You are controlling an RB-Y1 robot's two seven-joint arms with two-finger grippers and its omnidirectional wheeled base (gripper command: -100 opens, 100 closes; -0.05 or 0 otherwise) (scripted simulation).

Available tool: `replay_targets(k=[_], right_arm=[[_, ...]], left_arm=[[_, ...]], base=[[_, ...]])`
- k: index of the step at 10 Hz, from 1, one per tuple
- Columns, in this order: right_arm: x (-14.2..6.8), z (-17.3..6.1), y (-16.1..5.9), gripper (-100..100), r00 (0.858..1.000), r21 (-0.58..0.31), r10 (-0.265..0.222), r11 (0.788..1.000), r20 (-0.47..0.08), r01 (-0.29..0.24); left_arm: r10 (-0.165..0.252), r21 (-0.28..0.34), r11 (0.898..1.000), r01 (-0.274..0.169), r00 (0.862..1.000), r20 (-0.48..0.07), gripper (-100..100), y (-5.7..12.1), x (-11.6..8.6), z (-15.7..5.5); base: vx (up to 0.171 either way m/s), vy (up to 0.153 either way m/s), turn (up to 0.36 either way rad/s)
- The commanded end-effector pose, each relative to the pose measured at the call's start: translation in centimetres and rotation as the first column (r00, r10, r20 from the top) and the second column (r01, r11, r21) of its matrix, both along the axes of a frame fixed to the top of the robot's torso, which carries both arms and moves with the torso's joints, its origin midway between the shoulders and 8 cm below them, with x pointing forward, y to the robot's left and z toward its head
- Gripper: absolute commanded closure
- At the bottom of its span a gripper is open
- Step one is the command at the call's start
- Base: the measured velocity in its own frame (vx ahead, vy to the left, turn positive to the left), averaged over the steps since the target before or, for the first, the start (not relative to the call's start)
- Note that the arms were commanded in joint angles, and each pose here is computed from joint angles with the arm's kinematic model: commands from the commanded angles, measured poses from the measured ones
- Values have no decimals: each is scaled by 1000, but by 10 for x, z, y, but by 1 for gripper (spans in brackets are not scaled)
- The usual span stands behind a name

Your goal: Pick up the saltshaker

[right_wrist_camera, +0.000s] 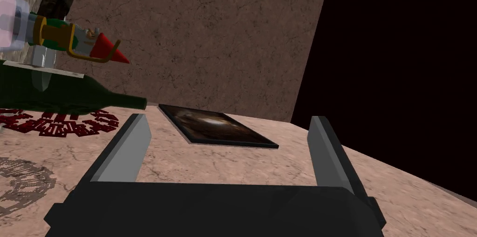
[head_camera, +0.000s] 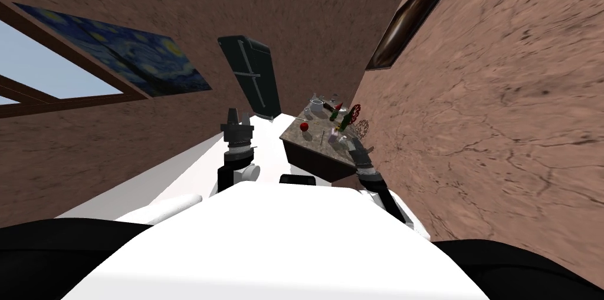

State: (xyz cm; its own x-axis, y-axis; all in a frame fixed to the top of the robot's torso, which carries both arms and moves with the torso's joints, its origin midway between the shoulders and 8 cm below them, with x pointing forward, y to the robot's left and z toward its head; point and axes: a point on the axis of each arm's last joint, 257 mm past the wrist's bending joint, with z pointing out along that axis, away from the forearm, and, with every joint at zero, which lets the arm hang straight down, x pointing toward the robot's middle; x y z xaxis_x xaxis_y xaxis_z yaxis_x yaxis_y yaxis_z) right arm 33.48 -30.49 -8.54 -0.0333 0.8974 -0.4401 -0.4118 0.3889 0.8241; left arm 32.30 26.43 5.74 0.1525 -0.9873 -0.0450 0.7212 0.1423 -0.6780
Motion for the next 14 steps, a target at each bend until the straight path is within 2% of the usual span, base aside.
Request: replay_targets(k=[1,2,3,4,5,6,7,8,9,10,11,12,13,14], right_arm=[[0,-10,-2,-100,999,-25,9,1000,-35,-10],[-2,-32,-10,-100,995,-54,6,998,-102,-12],[-2,-32,-9,-100,994,-66,15,998,-105,-22],[-5,-55,-18,-100,985,-92,6,996,-173,-23],[-5,-55,-17,-100,984,-107,17,994,-178,-36],[-10,-78,-27,-100,969,-135,6,990,-246,-40],[-10,-78,-27,-100,968,-148,14,988,-251,-53],[-16,-101,-39,-100,948,-175,-3,983,-318,-56],[-16,-101,-38,-100,946,-191,7,979,-323,-72],[-24,-124,-51,-100,921,-215,-16,974,-388,-74],[-23,-123,-51,-100,919,-234,-6,968,-394,-94],[-33,-145,-66,-100,890,-259,-32,961,-456,-97],[-32,-144,-66,-100,887,-277,-24,954,-461,-118],[-42,-165,-82,-100,854,-301,-55,946,-518,-122]], left_arm=[[0,0,1000,0,1000,0,0,0,0,0],[0,0,1000,0,1000,0,0,0,0,0],[0,0,1000,0,1000,0,0,0,0,0],[0,0,1000,0,1000,0,0,0,0,0],[0,0,1000,0,1000,0,0,0,0,0],[0,0,1000,0,1000,0,0,0,0,0],[0,0,1000,0,1000,0,0,0,0,0],[0,0,1000,0,1000,0,0,0,0,0],[0,0,1000,0,1000,0,0,0,0,0],[0,0,1000,0,1000,0,0,0,0,0],[0,0,1000,0,1000,0,0,0,0,0],[0,0,1000,0,1000,0,0,0,0,0],[0,0,1000,0,1000,0,0,0,0,0],[0,0,1000,0,1000,0,0,0,0,0]], base=[[-8,26,60],[-9,27,121],[-8,19,66],[-8,29,149],[-6,19,57],[-5,26,124],[-3,21,65],[-1,30,140],[-3,21,75],[-2,23,161],[1,14,62],[1,20,160],[4,14,84],[8,19,180]])
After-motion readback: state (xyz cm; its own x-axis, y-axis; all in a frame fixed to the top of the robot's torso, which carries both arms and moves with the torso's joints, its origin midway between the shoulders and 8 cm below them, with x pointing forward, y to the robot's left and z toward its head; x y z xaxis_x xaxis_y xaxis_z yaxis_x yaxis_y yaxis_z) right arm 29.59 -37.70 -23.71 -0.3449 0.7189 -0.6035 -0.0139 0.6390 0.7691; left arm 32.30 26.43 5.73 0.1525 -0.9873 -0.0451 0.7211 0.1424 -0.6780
